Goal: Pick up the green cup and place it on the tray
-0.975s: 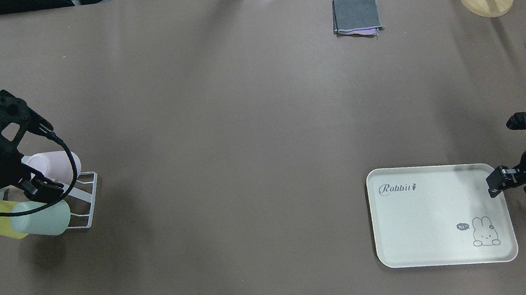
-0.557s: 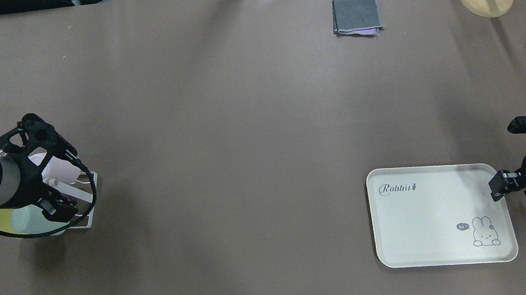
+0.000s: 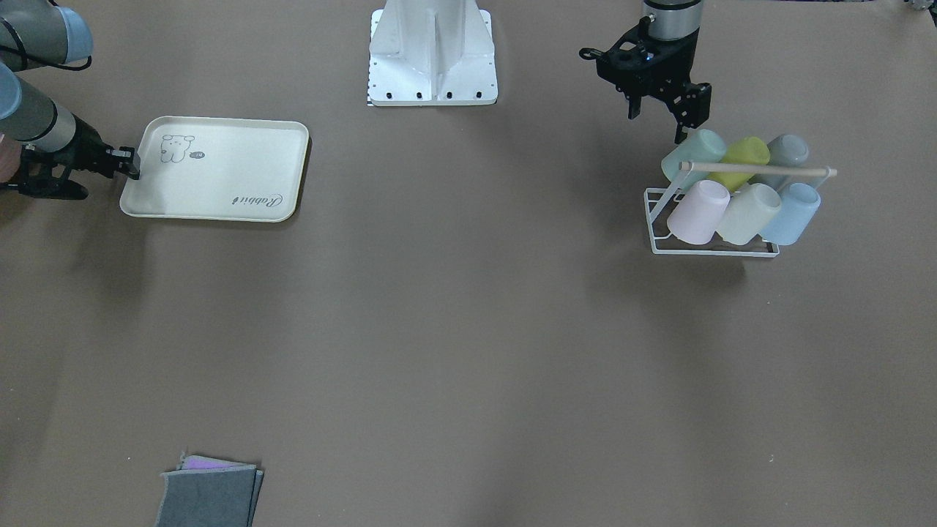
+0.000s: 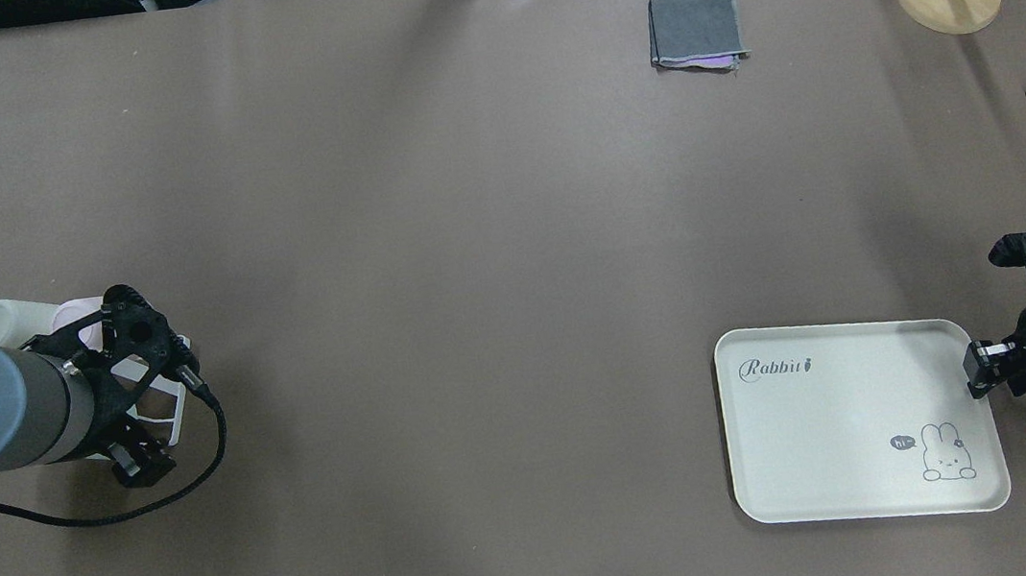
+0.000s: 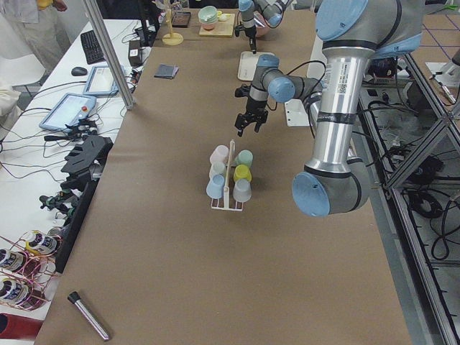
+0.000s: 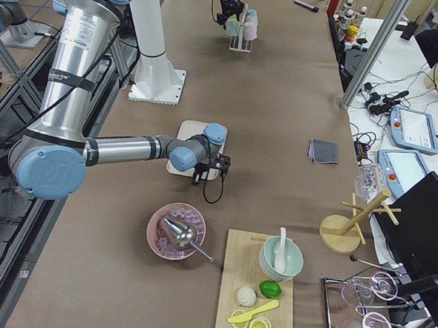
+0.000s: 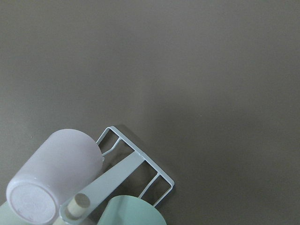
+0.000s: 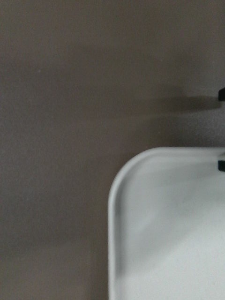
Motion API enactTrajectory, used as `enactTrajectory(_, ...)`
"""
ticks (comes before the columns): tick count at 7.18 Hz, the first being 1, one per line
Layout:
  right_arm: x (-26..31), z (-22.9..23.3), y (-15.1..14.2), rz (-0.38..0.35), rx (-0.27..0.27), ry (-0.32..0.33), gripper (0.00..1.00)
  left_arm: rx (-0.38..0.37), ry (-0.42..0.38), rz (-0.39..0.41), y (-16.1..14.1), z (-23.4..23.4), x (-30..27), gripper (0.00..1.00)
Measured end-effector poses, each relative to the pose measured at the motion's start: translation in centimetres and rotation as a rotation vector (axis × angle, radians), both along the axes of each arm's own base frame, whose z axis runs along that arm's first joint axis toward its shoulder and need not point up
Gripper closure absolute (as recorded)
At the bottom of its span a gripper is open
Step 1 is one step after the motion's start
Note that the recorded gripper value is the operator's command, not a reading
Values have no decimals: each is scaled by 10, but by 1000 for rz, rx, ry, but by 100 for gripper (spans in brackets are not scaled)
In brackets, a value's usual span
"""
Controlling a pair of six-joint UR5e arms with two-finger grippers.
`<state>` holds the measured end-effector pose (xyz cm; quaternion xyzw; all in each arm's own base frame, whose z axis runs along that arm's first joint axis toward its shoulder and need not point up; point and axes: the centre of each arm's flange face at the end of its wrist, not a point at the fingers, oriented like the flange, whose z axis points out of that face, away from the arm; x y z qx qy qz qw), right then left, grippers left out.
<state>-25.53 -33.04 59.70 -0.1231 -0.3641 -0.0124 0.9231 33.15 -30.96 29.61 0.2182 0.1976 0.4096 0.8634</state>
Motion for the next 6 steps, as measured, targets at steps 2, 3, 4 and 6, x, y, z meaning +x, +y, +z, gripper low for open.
enactTrajectory(2, -2, 0, 0, 0, 0, 1, 64, 81, -48, 71, 11, -2, 13, 3)
enactTrajectory(3, -3, -1, 0, 1, 0, 0, 69, 122, -75, 101, 22, 0, 24, 3)
enactTrajectory(4, -3, -1, 0, 1, 2, -2, 75, 164, -104, 139, 32, 2, 33, 3)
enactTrajectory(6, -4, -2, 1, 7, 3, -10, 82, 256, -173, 226, 49, 6, 49, 3)
